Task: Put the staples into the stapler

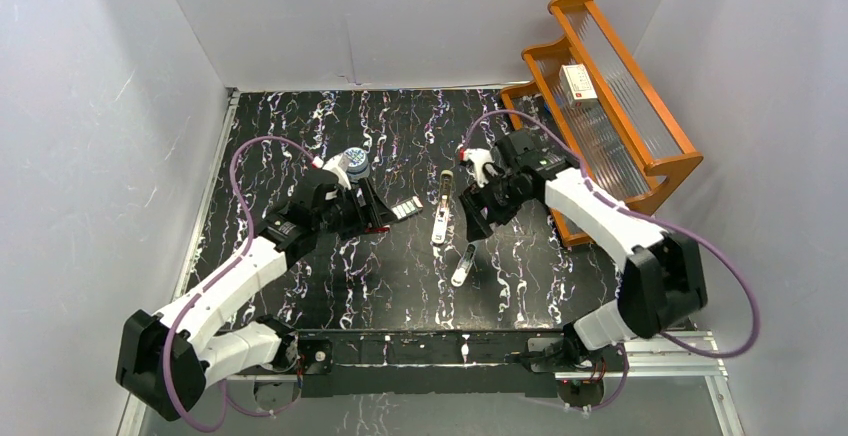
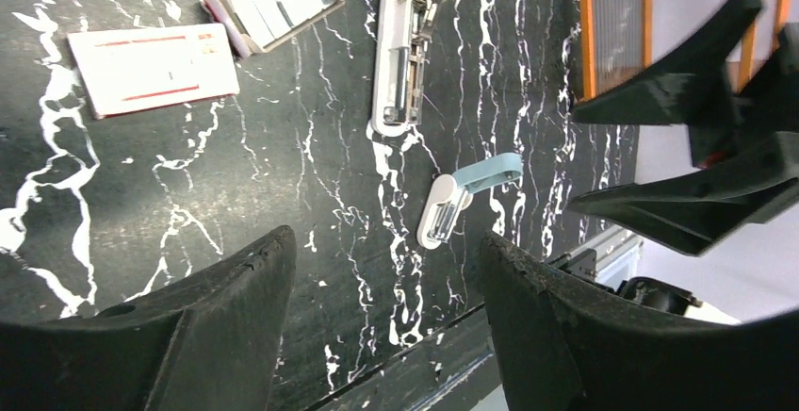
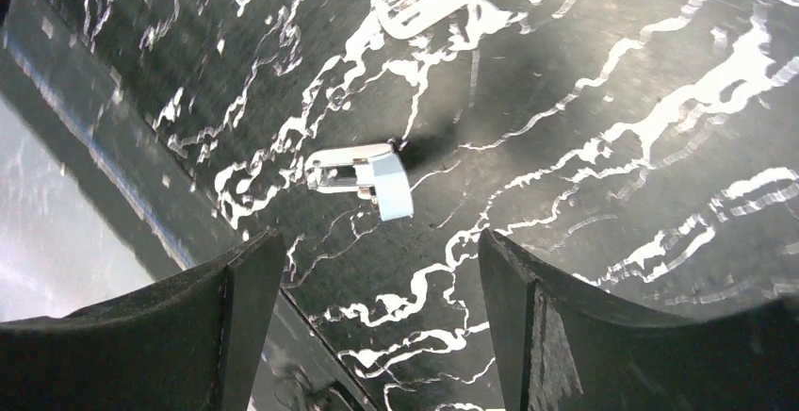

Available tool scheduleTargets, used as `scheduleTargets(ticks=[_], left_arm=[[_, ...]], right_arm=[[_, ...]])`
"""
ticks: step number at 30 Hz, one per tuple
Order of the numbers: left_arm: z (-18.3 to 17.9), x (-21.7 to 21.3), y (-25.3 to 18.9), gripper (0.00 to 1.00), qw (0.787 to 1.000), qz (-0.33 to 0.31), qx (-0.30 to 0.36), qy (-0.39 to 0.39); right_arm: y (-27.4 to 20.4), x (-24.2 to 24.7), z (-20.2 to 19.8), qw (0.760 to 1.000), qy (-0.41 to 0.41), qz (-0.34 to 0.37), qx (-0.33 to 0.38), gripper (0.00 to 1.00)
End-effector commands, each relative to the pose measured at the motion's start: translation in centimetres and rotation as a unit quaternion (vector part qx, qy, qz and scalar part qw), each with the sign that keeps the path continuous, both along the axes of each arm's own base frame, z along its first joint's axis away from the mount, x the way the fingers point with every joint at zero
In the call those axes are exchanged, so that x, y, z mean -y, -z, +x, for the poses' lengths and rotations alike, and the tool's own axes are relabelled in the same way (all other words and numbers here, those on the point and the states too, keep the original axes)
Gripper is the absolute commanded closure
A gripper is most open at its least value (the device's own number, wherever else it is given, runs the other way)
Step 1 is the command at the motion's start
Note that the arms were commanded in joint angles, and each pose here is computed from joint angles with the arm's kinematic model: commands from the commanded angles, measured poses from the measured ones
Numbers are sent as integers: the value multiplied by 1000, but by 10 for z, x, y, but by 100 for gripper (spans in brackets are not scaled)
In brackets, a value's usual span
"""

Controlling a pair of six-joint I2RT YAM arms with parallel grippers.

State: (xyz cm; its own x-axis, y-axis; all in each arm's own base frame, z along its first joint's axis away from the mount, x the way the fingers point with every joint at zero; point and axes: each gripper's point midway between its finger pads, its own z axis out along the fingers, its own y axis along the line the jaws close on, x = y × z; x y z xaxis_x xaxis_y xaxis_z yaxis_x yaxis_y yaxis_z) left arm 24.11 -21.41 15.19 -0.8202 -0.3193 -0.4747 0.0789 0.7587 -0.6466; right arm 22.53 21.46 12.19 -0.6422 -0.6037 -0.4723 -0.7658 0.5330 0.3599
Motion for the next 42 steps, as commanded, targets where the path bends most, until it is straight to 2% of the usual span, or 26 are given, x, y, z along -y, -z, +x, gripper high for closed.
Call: scheduleTargets(ticks=[1, 4, 6, 8, 11, 16, 20, 24, 30, 36, 42], left_arm=[[5, -17, -15, 31, 999, 23, 34, -21], [5, -27, -14, 29, 998, 42, 43, -33], [5, -32, -13, 28, 997, 52, 48, -38], [5, -35, -12, 27, 996, 57, 52, -42], [4, -36, -8, 27, 996, 60, 51, -42], [2, -39, -1, 26, 996, 65, 46, -43], [0, -43, 4, 26, 995, 72, 46, -50], [-2, -46, 9, 26, 995, 76, 45, -53], [-5, -46, 18, 25, 995, 77, 35, -54], [-5, -46, 22, 25, 995, 77, 29, -53], [-6, -46, 25, 24, 995, 81, 24, -52]], right_arm=[[-25, 15, 30, 980, 188, 1, 68, 16], [-29, 32, 31, 946, 319, 6, 64, 25], [-26, 50, 25, 909, 414, -17, 39, 26], [-22, 55, 11, 883, 468, -21, 25, 26], [-25, 50, -3, 857, 513, -20, 44, 22], [-6, 25, -27, 832, 550, -57, 43, 12], [15, 6, -44, 805, 588, -73, 33, 10], [35, -17, -49, 804, 589, -81, 15, 14], [59, -19, -46, 783, 609, -126, 20, 23], [71, -29, -36, 788, 605, -109, 36, 36], [80, -28, -32, 787, 605, -111, 47, 41]])
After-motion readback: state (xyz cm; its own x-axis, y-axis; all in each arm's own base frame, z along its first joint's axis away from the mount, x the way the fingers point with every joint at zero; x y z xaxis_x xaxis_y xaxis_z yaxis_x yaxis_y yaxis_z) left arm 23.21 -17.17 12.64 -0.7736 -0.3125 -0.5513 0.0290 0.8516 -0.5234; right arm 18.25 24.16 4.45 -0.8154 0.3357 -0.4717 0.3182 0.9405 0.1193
